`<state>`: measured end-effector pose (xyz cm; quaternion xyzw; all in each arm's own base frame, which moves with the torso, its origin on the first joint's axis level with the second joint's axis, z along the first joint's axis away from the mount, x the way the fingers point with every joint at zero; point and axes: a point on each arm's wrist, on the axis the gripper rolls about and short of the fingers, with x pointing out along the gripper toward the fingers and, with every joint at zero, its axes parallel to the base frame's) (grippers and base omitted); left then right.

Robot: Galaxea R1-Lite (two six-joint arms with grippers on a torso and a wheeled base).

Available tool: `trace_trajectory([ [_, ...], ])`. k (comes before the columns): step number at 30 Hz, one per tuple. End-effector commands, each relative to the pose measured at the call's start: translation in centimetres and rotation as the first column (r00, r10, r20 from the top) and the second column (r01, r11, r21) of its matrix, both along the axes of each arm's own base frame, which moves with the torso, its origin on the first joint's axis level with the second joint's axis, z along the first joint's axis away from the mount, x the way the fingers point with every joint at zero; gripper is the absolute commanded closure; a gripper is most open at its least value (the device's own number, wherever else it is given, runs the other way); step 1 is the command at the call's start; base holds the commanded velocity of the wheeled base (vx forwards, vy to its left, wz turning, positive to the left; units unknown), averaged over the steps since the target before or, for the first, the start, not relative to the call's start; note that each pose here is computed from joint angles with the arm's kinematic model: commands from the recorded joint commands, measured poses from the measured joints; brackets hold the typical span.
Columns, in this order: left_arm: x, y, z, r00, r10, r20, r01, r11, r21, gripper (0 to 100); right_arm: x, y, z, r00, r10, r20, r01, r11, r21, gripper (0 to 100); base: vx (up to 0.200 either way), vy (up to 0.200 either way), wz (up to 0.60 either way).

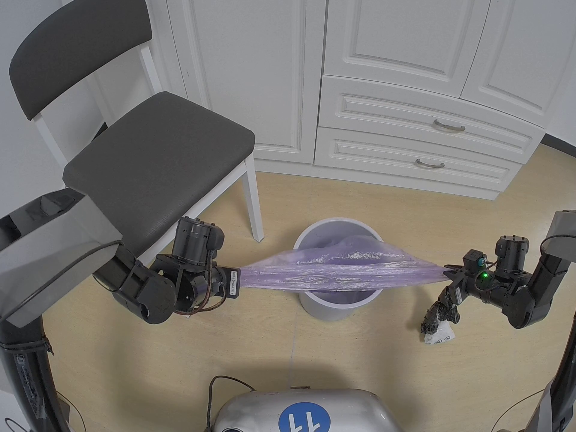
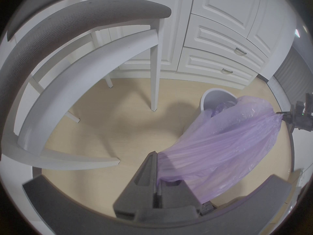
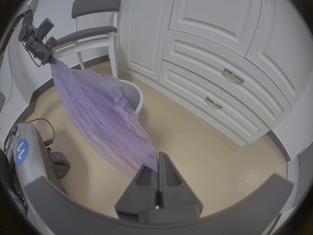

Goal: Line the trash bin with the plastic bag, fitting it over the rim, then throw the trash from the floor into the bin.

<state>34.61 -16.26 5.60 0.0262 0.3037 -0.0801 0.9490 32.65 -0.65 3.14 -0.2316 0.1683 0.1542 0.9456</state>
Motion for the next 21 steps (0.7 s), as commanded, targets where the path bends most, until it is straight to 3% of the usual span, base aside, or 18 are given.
trace_trajectory([
  [1,-1.4,0.4,-0.3,0.999,-0.009,-0.031,0.009,1.0,0.014,100,-1.1,0.0,0.4,1.0,0.01,-0.004,-0.011,1.0,-0.025,100,0.0,0.0,0.0],
  [9,-3.2,0.4,-3.7,0.996,-0.034,-0.08,0.037,0.999,0.033,100,-2.9,-0.2,-1.3,0.996,0.023,-0.089,-0.028,0.998,-0.062,100,0.0,0.0,0.0],
  [21,-2.5,-0.6,-9.9,0.99,-0.046,-0.131,0.054,0.997,0.057,100,-1.2,0.0,-6.3,0.978,0.036,-0.205,-0.051,0.996,-0.067,100,0.0,0.0,0.0],
])
